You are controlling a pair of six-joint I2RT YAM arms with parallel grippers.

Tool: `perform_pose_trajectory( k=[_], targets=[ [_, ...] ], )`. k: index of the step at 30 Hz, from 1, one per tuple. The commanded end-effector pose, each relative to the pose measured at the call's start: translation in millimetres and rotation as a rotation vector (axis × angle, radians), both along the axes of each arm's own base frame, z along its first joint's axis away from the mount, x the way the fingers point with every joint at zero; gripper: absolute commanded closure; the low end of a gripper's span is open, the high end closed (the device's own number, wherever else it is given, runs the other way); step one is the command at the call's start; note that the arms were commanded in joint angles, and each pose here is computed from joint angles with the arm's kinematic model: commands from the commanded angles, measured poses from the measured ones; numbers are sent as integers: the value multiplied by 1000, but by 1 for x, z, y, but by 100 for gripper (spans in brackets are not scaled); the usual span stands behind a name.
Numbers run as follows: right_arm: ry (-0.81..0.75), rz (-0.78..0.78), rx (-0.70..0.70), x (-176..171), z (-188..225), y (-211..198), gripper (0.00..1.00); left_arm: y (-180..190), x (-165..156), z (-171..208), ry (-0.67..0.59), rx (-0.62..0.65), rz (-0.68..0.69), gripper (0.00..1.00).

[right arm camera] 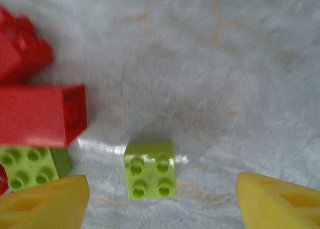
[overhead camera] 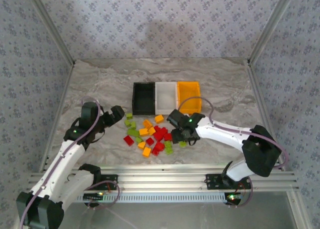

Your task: Sort the legos into containers by color

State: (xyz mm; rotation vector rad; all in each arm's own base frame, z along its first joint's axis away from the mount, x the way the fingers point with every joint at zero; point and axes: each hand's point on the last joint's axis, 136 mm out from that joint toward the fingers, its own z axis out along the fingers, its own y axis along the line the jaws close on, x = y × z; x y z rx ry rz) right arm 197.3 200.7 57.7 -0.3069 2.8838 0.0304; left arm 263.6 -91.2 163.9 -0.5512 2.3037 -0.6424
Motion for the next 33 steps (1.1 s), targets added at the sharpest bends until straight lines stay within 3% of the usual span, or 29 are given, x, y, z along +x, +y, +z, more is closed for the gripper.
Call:
perform_pose_trajectory(
  k=[1, 12, 19, 27, 33],
  targets=[
    [80, 32, 3, -17, -16, 4, 24, -5, -4, -2, 9, -18, -19, 1],
    [139, 53, -29, -27, -44, 2, 39, -3, -7, -10, 32, -6, -16, 1],
    [123, 48, -19, -23, -45, 2, 60, -3, -6, -12, 42, -8, -11, 0],
    [-11, 23, 27, 8, 8, -9, 68, -7, -4, -11, 46, -27, -15, 1],
    [-166, -109, 124, 76, 63, -26, 68, -10, -7, -12, 49, -30, -26, 1]
  ],
)
